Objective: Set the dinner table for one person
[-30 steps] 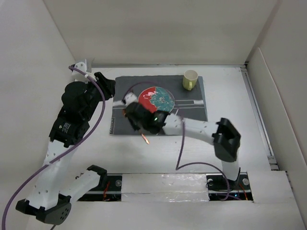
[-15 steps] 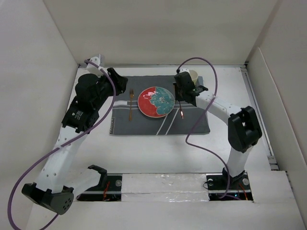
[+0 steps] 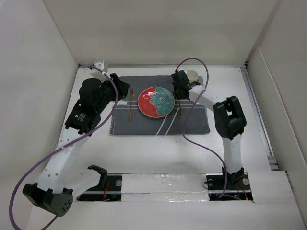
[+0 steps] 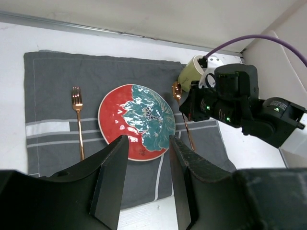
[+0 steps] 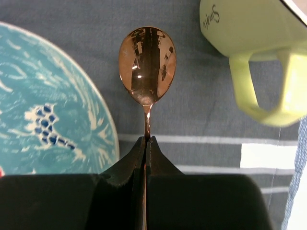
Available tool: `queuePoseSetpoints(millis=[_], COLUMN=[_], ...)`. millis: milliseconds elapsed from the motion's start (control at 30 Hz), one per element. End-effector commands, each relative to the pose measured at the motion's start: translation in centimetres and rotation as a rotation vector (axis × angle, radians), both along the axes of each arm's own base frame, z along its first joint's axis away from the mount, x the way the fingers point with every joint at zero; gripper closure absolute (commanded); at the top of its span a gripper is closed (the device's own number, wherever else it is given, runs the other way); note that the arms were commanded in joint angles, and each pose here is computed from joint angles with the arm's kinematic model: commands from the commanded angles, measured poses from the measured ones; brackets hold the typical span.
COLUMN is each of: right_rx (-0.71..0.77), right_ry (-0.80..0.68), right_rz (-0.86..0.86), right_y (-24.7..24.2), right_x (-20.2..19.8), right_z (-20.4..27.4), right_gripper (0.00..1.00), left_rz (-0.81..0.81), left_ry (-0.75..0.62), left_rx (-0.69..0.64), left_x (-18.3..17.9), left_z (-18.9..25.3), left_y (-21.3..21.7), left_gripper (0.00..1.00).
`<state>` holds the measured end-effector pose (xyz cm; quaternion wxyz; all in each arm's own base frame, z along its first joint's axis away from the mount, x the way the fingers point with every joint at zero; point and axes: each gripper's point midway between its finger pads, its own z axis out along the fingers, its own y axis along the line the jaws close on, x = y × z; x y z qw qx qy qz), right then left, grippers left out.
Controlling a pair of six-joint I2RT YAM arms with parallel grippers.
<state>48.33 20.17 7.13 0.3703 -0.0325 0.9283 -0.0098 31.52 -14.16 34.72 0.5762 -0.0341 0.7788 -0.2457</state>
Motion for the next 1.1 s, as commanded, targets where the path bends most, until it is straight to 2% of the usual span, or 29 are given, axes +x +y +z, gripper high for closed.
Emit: queuePoseSetpoints(millis=[0,467,500,533,567,633,667,733,867,933,967,1067], right_rx=[0.001,-0.065,-0.070,-0.072,-0.067,-0.045,-0.025,0.011,0.066,0.096,0.132,0.214], right_ry=[-0.065,-0.006,-0.008,-0.004,-0.006,-0.029,-0.027,-0.058,-0.130,-0.154,-0.191,-0.245], right_rz=[-0.051,-0.086,-0.099,-0.099,-0.106,-0.104,-0.093,-0.073,-0.061,-0.039,-0.038,0.030], right_y=[-0.3,-1.1,-1.3,-1.3,-1.4,-1.2,-0.9,-0.1,0.9,1.9,1.7,2.8], right_x=[2.1,2.3,2.2,2.1,2.1,2.1,1.9,1.5,0.3,-0.9,-1.6,-4.2], right_z=[2.1,-1.4,-1.4,-1.5,-1.4,0.0,0.5,2.8,8.1,10.7,13.5,18.9], right_gripper=[1.00,0.99,0.93,0.93,0.81,0.69,0.59,0.54,0.35,0.31,0.28,0.33], left_rz=[-0.009,-0.024,-0.028,-0.028,-0.027,-0.023,-0.020,-0.017,-0.009,-0.003,-0.004,-0.002], left_ry=[-0.049,-0.030,-0.037,-0.037,-0.035,-0.037,-0.041,-0.046,-0.045,-0.048,-0.052,-0.042], left_rx=[-0.015,0.022,0.022,0.022,0.024,0.035,0.037,0.041,0.044,0.050,0.050,0.049], left_x=[-0.4,1.1,1.3,1.3,1.3,1.5,1.6,1.8,2.1,2.1,2.1,2.2], left_z=[1.2,0.4,0.6,0.6,0.5,0.6,0.8,1.0,1.2,1.5,1.7,2.0], left_y=[-0.1,-0.7,-0.8,-0.8,-0.8,-0.7,-0.7,-0.6,-0.6,-0.5,-0.5,-0.5], left_gripper=[0.64,0.64,0.64,0.64,0.63,0.62,0.61,0.59,0.55,0.54,0.52,0.49])
